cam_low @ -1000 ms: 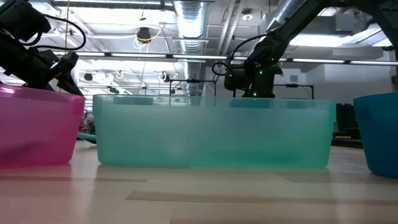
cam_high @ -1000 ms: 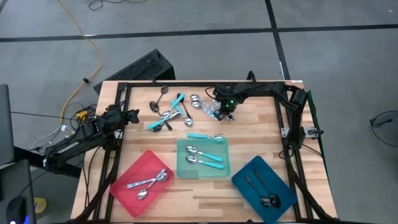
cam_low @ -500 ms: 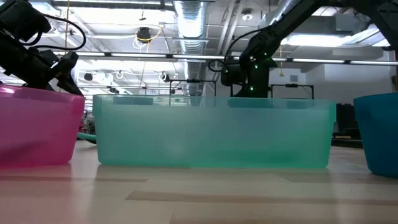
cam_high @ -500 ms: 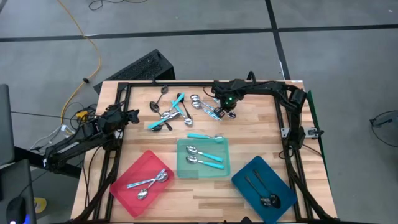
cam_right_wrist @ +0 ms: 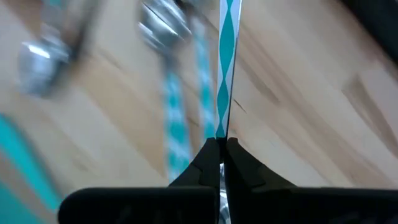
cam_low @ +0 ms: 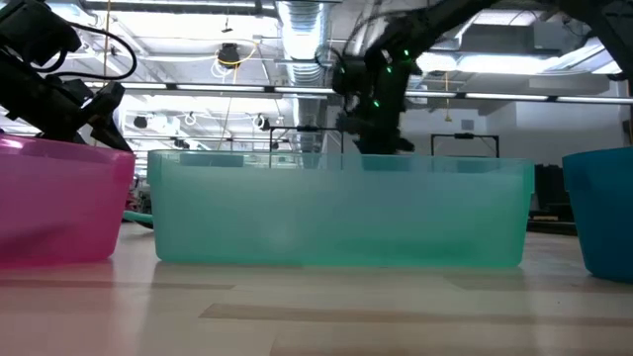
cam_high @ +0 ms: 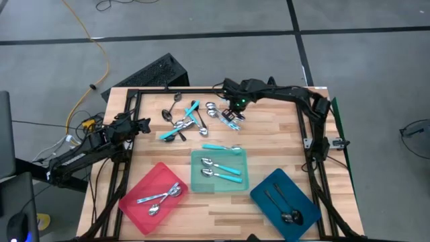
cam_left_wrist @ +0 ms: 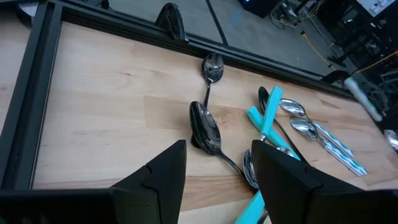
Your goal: Sort silverware by color (type)
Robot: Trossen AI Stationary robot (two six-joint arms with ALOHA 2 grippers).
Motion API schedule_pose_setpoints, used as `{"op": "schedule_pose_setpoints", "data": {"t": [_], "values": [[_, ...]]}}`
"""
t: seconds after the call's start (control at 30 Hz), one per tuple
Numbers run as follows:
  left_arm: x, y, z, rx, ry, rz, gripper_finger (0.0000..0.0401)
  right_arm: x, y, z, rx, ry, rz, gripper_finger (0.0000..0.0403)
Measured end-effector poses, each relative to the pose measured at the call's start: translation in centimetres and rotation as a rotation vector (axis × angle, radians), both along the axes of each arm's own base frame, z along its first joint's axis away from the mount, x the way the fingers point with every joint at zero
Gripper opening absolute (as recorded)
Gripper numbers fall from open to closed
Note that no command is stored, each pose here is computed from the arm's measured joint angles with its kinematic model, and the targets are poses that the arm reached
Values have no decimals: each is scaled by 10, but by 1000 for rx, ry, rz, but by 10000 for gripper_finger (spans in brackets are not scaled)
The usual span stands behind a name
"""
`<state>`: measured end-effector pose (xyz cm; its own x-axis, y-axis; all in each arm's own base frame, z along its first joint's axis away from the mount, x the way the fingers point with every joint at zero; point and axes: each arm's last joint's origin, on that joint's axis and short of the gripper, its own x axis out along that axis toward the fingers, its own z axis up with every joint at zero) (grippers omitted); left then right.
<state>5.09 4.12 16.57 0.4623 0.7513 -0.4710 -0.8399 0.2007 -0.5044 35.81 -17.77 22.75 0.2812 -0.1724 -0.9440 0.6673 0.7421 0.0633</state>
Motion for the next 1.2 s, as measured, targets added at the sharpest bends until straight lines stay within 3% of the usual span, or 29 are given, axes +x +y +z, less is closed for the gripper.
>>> {"op": "schedule_pose_setpoints", "data": {"t": [0.47, 0.7, 1.2], "values": [[0, 0, 0, -9, -6, -17, 167, 71, 74, 59, -188, -474, 302, 23], [0, 0, 0, -9, -6, -17, 167, 88, 108, 72, -272, -624, 437, 23], [1, -1, 0, -26, -14, -48, 167, 114, 161, 85, -323, -934, 603, 23]]}}
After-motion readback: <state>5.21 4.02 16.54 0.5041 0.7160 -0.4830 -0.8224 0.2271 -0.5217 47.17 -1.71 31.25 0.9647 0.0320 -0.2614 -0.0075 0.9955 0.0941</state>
